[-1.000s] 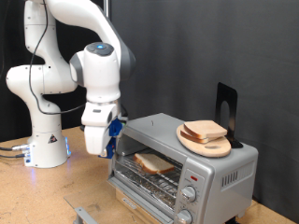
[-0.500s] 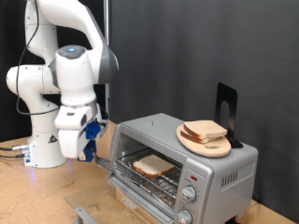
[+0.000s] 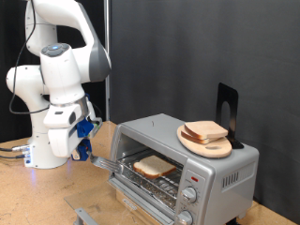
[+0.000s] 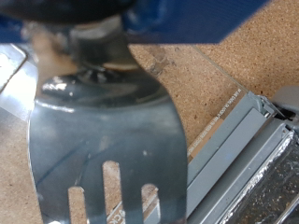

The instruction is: Make a piece of toast with the oven

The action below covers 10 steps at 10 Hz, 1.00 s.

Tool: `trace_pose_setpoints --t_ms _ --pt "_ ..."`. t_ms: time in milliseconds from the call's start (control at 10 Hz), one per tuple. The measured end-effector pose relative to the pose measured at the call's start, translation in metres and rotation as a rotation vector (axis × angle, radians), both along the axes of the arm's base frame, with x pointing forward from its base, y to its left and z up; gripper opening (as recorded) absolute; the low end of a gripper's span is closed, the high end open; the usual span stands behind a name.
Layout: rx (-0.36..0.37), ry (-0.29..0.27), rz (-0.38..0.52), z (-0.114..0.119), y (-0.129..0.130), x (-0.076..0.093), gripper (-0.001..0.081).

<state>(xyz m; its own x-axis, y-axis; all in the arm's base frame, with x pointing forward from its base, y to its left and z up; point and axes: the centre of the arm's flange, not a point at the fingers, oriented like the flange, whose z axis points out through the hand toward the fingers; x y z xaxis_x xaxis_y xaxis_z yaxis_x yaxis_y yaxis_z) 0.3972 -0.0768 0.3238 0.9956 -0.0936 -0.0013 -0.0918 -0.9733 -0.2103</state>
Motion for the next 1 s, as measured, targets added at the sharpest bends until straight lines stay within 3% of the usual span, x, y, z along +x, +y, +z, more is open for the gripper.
trace_pose_setpoints --t_ms 400,800,1000 --pt "0.124 -0.037 -0.034 0.038 -0.025 0.005 0.0393" --pt "0.200 -0.078 -0.025 0.083 -0.023 0.010 0.0393" --pt "0.212 -0.068 -0.024 0.079 -0.021 0.010 0.0393"
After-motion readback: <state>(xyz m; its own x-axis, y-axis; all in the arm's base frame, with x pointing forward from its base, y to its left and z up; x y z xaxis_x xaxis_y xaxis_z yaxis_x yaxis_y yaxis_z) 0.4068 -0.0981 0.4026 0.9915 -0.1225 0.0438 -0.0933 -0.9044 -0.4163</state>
